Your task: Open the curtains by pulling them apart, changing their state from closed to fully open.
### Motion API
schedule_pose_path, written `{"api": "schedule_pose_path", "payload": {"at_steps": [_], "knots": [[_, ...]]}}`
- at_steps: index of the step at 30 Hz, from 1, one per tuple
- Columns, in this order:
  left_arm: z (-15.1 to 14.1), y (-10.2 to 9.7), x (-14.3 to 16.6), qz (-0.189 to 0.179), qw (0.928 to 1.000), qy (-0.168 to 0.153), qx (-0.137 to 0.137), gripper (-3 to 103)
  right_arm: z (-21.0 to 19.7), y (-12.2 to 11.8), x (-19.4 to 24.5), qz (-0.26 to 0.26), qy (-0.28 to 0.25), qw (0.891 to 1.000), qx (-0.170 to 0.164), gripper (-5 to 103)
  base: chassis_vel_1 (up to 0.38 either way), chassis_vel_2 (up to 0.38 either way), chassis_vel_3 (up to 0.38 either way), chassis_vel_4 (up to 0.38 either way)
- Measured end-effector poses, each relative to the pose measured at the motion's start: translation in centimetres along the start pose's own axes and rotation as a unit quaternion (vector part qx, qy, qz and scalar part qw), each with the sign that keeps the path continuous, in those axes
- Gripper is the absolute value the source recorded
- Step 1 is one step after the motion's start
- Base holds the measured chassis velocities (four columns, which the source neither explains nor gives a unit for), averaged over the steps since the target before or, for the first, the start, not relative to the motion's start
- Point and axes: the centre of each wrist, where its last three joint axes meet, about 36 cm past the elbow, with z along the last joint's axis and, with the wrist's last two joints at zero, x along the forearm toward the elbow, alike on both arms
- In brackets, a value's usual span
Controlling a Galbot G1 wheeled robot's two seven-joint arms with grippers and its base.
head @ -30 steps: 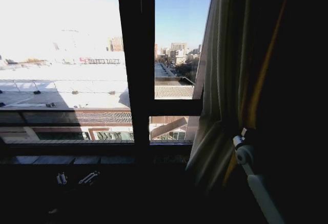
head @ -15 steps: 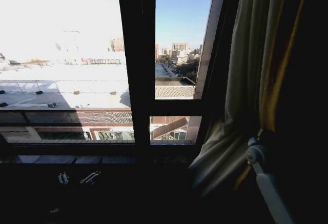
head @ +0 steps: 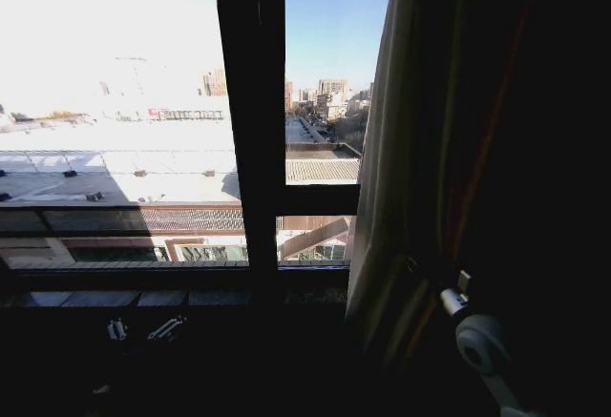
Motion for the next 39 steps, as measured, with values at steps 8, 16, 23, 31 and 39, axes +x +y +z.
{"api": "schedule_pose_path", "payload": {"at_steps": [8, 16, 23, 31, 39], "knots": [[-0.1, 0.2, -0.4, 0.005, 0.9999, 0.005, 0.009, 100, 1.2, 2.2, 4.8, -0.002, 0.019, 1.000, -0.024, 90, 0.000, 0.000, 0.000, 0.000], [-0.4, 0.5, -0.7, 0.011, 0.9995, 0.022, 0.021, 100, 1.7, 2.6, 5.5, -0.002, -0.021, 1.000, -0.006, 100, 0.000, 0.000, 0.000, 0.000], [-0.6, 0.8, -0.7, 0.017, 0.9991, 0.034, 0.018, 100, 2.2, 2.5, 5.4, -0.002, -0.045, 0.999, 0.002, 100, 0.000, 0.000, 0.000, 0.000], [-0.6, 0.7, -0.7, 0.019, 0.9990, 0.036, 0.019, 100, 2.2, 2.7, 5.4, -0.012, -0.046, 0.999, 0.000, 100, 0.066, 0.065, -0.047, -0.064], [-0.6, 0.7, -0.7, 0.018, 0.9990, 0.035, 0.020, 100, 2.3, 2.7, 5.4, -0.017, -0.045, 0.999, 0.000, 100, 0.166, 0.166, -0.152, -0.169]]}}
